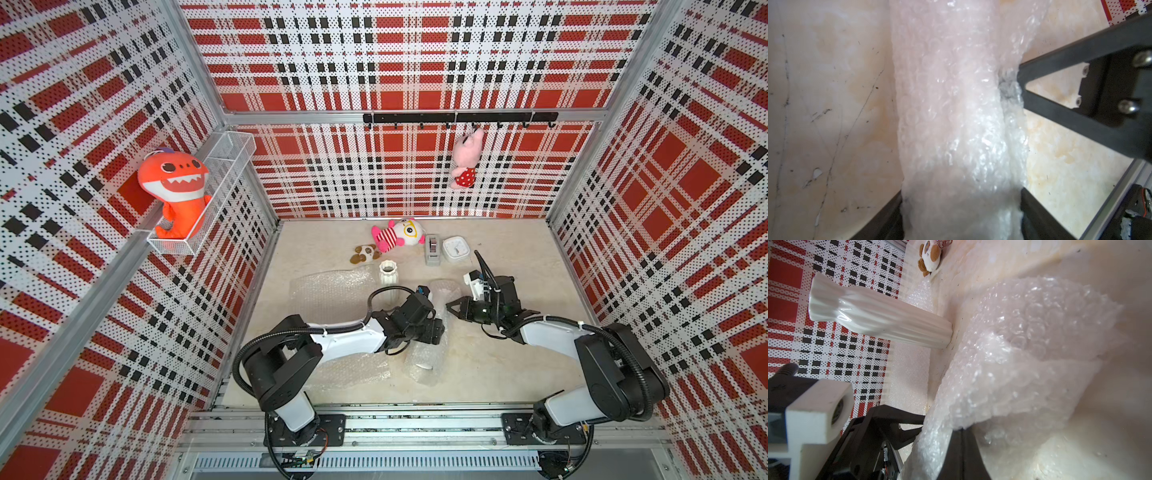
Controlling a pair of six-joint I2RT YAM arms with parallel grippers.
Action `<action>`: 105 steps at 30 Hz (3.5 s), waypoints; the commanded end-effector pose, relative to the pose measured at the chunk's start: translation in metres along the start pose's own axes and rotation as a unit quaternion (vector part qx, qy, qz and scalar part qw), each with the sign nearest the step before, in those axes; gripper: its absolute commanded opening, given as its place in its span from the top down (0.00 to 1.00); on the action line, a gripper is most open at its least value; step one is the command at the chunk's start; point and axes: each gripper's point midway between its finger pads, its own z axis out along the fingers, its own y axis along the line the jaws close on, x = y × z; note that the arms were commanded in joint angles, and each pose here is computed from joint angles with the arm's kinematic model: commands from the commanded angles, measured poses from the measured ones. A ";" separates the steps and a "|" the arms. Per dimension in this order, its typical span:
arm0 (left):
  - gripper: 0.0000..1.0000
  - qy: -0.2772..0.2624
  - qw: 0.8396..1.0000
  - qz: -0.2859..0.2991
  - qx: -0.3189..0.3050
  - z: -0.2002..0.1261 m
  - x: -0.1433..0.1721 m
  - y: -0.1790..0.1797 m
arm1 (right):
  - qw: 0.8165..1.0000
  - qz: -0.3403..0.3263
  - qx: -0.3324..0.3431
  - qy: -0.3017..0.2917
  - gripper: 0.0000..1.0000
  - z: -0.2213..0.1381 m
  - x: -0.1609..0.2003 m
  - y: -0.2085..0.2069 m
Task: Wrap vases in bubble wrap
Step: Wrap the vase in bubble wrap.
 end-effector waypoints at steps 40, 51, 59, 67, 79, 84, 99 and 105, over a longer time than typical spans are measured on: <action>0.02 -0.035 0.977 -0.129 -0.169 0.008 -0.018 -0.002 | 1.000 0.003 0.005 -0.003 1.00 0.018 0.006 0.013; 0.08 -0.027 0.988 -0.098 -0.114 0.004 -0.007 -0.004 | 1.000 -0.014 0.014 -0.008 1.00 0.017 -0.002 0.020; 0.34 -0.018 0.995 -0.084 -0.043 -0.012 0.009 0.012 | 0.999 -0.044 0.014 -0.018 1.00 0.011 -0.017 0.034; 0.37 0.010 0.999 -0.030 -0.008 -0.011 0.023 0.006 | 0.998 -0.056 0.002 -0.022 0.98 0.023 -0.035 0.044; 0.34 0.024 1.000 0.016 0.008 -0.011 0.032 0.010 | 0.993 -0.086 0.080 -0.007 0.98 0.059 -0.040 -0.004; 0.24 0.011 1.000 0.023 0.011 -0.016 0.026 0.014 | 0.989 -0.096 0.108 0.011 0.97 0.060 -0.033 -0.017; 0.02 -0.066 0.997 -0.032 -0.023 -0.038 -0.006 0.020 | 0.988 -0.068 0.139 0.005 0.99 0.063 -0.020 -0.035; 0.02 -0.052 0.998 -0.019 -0.005 -0.029 -0.004 0.008 | 0.985 -0.071 0.156 -0.009 0.99 0.059 -0.027 -0.034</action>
